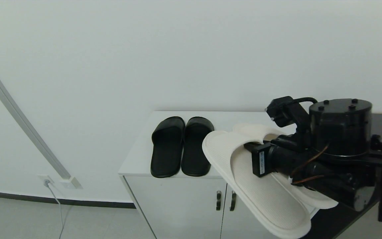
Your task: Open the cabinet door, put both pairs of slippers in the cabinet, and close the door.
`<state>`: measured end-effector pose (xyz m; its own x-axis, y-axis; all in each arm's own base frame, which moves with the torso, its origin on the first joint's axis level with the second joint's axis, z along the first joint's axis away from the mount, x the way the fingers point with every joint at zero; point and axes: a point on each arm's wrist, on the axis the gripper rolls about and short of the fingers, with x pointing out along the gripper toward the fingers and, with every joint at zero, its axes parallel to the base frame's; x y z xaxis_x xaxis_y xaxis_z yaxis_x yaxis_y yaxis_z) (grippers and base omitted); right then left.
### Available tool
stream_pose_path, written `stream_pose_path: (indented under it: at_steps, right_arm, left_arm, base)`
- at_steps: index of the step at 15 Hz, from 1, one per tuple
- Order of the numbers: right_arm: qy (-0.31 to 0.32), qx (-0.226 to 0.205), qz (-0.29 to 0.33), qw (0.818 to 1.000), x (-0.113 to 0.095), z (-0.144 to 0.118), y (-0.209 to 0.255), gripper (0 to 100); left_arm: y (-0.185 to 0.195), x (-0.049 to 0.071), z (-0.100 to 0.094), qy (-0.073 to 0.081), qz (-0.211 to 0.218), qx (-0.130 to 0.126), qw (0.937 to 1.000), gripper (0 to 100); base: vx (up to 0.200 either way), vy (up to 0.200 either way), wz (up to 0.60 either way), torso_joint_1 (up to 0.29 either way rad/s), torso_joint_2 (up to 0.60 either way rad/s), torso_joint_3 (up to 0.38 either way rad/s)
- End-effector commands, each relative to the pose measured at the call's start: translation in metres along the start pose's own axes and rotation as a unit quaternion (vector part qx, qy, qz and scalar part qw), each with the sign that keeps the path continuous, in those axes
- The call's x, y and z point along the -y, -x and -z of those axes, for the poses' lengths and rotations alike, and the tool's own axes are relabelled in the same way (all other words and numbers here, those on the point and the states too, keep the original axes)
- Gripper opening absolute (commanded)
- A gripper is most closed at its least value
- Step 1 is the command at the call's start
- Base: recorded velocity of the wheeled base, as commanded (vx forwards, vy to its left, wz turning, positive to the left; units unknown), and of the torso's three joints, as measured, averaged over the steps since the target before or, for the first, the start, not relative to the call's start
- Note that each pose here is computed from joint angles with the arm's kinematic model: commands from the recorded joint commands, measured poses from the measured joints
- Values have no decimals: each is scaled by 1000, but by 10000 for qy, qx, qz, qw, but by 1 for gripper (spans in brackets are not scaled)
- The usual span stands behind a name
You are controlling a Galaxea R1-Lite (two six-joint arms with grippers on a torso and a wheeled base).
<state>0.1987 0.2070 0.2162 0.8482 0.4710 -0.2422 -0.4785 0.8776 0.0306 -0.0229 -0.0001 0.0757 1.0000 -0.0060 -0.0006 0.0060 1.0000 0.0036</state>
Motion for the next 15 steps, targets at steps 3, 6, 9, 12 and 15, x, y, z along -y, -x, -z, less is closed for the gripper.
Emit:
stream_pose_path:
  at_steps: [3,6,9,12,15]
  right_arm:
    - [337,324,-721,9963,6,-9,42,0]
    - [592,263,-1029,9926,4,-2,49,0]
    - [635,244,-1557,9855,-1,3,57,0]
    - [664,185,-1741,9823,-6,7,58,0]
    - [664,163,-1868,9800,-7,8,59,0]
  left_arm:
    - [0,0,0,3,1,-4,10000,0]
    - [0,0,0,-5,1,-4,10000,0]
    - [0,0,0,-5,1,3,10000,0]
    - [0,0,0,3,1,3,10000,0]
    - [0,0,0,3,-7,-5,10000,0]
  base:
    - [0,0,0,0,0,0]
    - [0,0,0,0,0,0]
    - [0,0,0,0,0,0]
    - [0,0,0,0,0,0]
    - [0,0,0,0,0,0]
